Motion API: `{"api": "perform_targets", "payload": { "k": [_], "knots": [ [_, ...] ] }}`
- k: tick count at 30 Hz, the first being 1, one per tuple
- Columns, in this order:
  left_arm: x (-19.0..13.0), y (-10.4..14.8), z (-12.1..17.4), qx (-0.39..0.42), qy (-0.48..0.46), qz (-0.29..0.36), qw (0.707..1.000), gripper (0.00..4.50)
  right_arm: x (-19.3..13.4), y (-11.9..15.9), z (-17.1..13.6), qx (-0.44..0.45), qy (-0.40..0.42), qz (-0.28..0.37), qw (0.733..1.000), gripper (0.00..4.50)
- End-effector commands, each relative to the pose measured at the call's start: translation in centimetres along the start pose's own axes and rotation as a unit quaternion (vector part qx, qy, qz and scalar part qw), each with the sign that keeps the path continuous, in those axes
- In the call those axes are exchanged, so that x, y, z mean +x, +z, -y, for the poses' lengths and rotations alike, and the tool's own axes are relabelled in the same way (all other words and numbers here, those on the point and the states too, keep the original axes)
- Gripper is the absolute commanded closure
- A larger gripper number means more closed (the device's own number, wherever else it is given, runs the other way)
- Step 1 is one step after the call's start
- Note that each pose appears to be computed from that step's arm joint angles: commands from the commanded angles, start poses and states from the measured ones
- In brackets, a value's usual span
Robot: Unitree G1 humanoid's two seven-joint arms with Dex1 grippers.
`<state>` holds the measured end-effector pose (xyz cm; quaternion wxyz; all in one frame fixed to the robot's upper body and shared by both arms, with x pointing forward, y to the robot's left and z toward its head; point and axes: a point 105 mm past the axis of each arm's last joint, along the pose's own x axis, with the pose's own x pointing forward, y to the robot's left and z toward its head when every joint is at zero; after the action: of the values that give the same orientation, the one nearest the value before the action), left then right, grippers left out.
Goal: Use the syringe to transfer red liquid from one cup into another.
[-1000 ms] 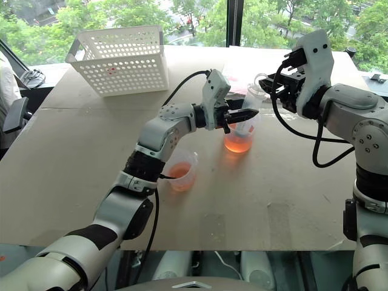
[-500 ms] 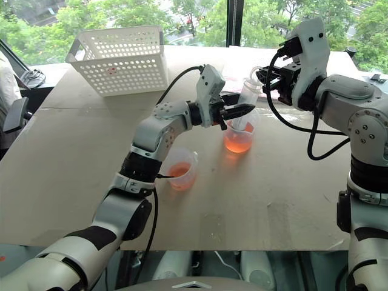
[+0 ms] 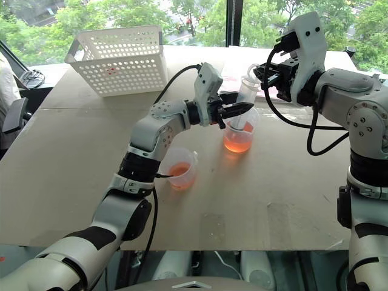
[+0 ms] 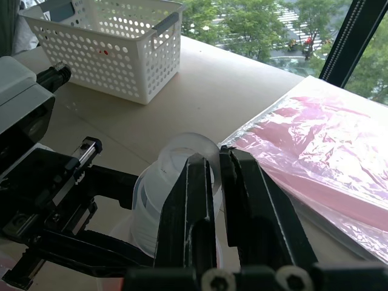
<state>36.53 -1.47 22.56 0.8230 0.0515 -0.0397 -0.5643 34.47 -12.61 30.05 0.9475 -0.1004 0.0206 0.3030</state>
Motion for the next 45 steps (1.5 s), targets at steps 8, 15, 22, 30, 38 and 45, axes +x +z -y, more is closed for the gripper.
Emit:
{"api": "perform_targets", "payload": {
  "k": [8,15,22,30,38,45],
  "knots": [
    [0.5,-0.7,1.8,-0.004,-0.039,-0.009,0.999,3.07,-2.4,5.7,2.6,-0.054,-0.070,0.094,0.992,4.46],
    [0.6,-0.7,1.8,-0.005,-0.039,-0.009,0.999,3.07,-2.4,5.8,2.7,-0.059,-0.070,0.095,0.991,4.46],
    [0.6,-0.6,1.8,-0.004,-0.038,-0.007,0.999,3.07,-2.4,5.9,2.7,-0.060,-0.068,0.096,0.991,4.46],
    [0.2,3.2,1.1,0.011,-0.025,0.073,0.997,3.07,-2.7,2.1,1.6,-0.091,-0.018,0.057,0.994,3.71],
    [-1.2,5.0,0.4,-0.011,-0.007,0.116,0.993,3.07,-3.2,1.4,1.3,-0.032,0.001,0.094,0.995,0.36],
    [-3.8,9.0,-1.3,-0.070,0.046,0.197,0.977,3.07,-5.1,1.3,0.0,0.008,0.057,0.143,0.988,0.36]
  ]
}}
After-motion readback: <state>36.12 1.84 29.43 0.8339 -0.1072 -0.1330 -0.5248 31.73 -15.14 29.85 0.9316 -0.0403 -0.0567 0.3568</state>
